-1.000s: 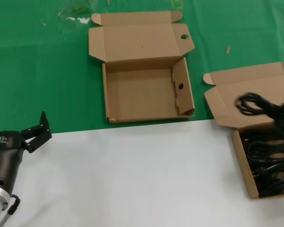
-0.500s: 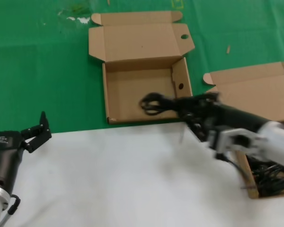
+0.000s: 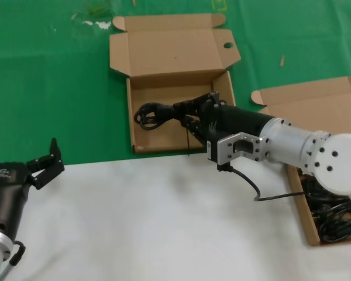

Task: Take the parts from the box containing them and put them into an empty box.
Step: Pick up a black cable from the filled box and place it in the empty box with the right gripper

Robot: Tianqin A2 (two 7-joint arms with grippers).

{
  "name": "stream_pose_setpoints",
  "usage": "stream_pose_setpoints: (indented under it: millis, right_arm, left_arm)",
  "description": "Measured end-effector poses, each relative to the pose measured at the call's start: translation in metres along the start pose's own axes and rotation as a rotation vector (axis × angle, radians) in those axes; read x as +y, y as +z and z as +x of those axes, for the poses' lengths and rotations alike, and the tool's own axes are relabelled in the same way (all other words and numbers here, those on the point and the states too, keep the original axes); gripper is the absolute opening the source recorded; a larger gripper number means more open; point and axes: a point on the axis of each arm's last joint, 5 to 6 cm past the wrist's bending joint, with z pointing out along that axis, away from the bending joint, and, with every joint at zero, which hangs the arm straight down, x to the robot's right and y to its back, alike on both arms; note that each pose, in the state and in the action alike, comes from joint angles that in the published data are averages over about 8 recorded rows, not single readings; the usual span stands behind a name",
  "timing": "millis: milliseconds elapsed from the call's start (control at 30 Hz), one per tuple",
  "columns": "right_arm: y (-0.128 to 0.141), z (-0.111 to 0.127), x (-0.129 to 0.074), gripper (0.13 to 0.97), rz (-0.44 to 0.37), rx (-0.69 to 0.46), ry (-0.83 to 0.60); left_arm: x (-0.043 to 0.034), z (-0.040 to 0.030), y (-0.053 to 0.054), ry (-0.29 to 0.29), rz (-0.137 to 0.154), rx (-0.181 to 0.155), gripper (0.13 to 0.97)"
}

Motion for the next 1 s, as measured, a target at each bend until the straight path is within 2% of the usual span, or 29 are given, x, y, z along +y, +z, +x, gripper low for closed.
stream_pose_setpoints:
  millis: [367,1000]
  right_arm:
    - [0.020,0.016,0.016,0.202,-0.042,0.000,-0.051]
    - [0.021,0.017,0.016,0.206,-0.046,0.000,-0.057]
  left_arm:
    - [0.0000,0.0000,0.000,0.000,0.000,0.000,0.966]
    - [0.0000,0.0000,0.000,0.000,0.000,0.000,0.966]
